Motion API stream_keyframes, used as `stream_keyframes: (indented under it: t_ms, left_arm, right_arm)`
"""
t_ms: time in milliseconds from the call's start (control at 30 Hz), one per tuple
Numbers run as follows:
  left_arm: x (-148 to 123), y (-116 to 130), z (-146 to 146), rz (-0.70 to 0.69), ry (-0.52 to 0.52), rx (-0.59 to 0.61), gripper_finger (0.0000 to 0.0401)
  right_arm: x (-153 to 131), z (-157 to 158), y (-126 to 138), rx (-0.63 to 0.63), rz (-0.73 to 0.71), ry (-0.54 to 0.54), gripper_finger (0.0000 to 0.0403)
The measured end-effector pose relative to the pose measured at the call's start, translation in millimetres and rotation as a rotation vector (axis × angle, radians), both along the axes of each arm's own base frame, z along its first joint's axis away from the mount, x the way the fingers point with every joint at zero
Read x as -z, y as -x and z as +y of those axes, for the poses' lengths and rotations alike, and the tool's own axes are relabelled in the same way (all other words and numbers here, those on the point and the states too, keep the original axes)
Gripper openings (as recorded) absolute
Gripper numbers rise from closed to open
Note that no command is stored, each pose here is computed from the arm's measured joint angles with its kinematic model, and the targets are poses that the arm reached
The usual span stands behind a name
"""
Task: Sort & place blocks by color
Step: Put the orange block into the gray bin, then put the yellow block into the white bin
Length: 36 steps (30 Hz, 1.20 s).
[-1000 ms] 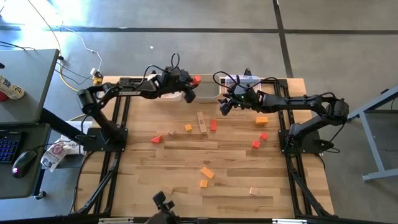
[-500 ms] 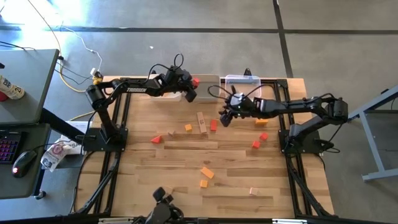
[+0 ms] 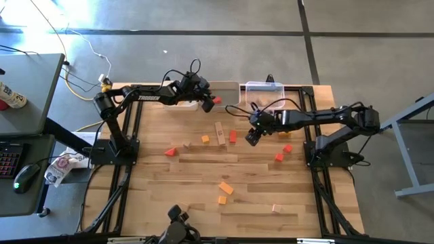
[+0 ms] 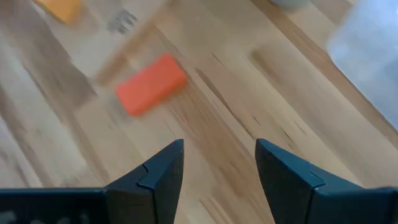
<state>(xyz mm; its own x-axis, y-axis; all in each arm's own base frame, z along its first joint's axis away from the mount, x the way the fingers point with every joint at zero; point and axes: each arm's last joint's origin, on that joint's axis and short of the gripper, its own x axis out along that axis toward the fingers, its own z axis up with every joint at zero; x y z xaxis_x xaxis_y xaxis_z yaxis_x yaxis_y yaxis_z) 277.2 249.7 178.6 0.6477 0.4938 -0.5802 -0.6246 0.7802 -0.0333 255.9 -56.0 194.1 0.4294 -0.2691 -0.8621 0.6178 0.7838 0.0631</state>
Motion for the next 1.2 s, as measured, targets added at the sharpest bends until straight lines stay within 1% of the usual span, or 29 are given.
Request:
stream_keyframes:
  t_ms: [100,200,500,600,767,900,1000,1200]
  left_arm:
    - [-2.9,0.4,-0.5,-0.024,0.017,-0.013,0.0218]
    - [-10.5,2.1,-2.3,-0.049,0.025,-0.018,0.0220]
    - [-46.7,15.1,-19.5,-0.045,0.005,0.006,0.0219]
    - [-60.3,19.7,-29.3,-0.040,-0.006,0.026,0.0220]
    - [-77.8,24.0,-46.4,-0.044,-0.011,0.059,0.0218]
    - [-86.8,26.0,-60.1,-0.037,-0.004,0.089,0.0220]
    - [-90.4,25.7,-69.2,-0.028,0.004,0.112,0.0219]
    - [-92.2,22.6,-80.9,-0.015,0.011,0.151,0.0220]
  right_arm:
    - [-7.9,1.5,3.3,0.006,0.086,0.000,0.0186]
    - [-16.6,2.5,5.7,-0.005,0.151,-0.014,0.0186]
    - [-24.2,3.9,21.7,-0.027,0.353,-0.054,0.0186]
    - [-23.5,4.9,26.6,-0.082,0.418,-0.052,0.0186]
    - [-23.2,5.8,31.7,-0.240,0.509,-0.022,0.0186]
    - [-23.1,6.0,34.7,-0.384,0.573,0.011,0.0186]
    - [-23.3,4.2,39.4,-0.462,0.642,0.033,0.0186]
    - [-23.4,-9.8,48.1,-0.478,0.703,0.009,0.0186]
